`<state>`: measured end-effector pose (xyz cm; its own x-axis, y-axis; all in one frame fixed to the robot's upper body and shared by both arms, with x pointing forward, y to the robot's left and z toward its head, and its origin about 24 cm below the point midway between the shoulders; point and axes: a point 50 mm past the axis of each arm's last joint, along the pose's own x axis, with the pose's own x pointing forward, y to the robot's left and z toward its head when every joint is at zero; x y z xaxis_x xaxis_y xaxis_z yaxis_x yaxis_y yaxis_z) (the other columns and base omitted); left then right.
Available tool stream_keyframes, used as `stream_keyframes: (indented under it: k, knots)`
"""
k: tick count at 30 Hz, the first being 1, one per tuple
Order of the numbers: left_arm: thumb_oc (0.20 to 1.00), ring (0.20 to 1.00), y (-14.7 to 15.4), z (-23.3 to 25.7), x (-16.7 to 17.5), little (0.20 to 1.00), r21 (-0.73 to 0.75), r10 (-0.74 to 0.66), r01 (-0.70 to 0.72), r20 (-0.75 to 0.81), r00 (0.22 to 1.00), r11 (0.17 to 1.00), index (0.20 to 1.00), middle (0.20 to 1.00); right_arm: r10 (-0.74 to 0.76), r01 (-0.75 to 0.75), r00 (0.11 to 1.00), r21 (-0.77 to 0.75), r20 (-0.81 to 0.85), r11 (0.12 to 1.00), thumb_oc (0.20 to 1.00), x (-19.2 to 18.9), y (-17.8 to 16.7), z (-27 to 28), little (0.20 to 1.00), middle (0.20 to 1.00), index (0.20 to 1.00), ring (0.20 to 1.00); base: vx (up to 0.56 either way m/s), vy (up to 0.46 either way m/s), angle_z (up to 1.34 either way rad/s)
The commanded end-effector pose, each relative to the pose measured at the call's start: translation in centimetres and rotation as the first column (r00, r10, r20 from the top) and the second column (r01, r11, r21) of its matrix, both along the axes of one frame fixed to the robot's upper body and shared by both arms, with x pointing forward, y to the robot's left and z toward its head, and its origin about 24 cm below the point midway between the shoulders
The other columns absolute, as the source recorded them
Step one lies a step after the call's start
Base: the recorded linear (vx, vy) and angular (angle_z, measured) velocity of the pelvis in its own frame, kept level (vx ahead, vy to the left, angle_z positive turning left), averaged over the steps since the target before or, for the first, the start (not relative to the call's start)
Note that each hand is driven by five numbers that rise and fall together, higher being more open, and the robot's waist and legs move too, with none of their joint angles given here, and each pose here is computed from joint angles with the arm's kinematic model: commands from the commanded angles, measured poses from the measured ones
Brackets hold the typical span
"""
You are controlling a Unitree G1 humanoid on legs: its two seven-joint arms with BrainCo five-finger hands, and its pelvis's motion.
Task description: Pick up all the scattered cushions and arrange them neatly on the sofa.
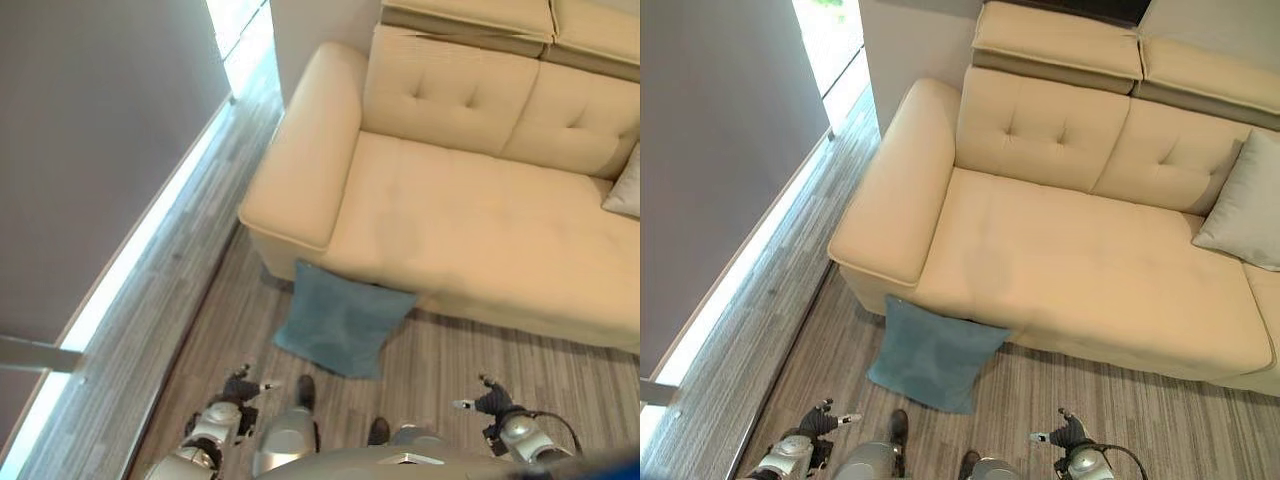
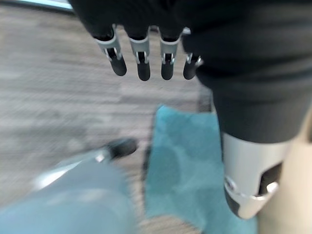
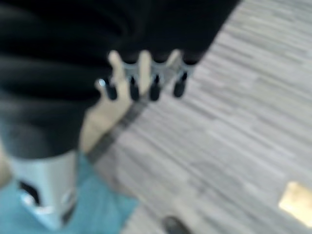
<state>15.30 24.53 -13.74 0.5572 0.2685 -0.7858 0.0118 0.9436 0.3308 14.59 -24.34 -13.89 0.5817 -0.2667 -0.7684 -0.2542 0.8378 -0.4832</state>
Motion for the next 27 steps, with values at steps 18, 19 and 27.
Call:
stream_keyframes:
  k: [18,19,27]
  knots:
    - [1.000,1.000,-1.5,9.0,11.6,1.000,0.010,0.074,-0.099,0.582,0.810,0.995,1.000,1.000,0.063,0.028,0.859,-0.171,0.508,0.985,1.000,11.4,-0.1,8.2,1.000,1.000,1.000,1.000,-0.13,0.005,-0.23]
    - [1.000,1.000,-1.8,11.1,13.6,1.000,0.009,0.099,-0.140,0.660,0.745,0.990,1.000,1.000,0.043,0.071,0.794,-0.163,0.607,0.984,1.000,13.5,0.3,10.4,1.000,1.000,1.000,1.000,-0.13,0.036,0.13]
    - [1.000,1.000,-1.4,16.7,18.0,1.000,0.031,0.094,-0.191,0.786,0.611,0.981,1.000,1.000,0.022,0.134,0.629,-0.136,0.777,0.982,1.000,17.6,0.8,15.7,1.000,1.000,1.000,1.000,-0.06,0.060,-0.03]
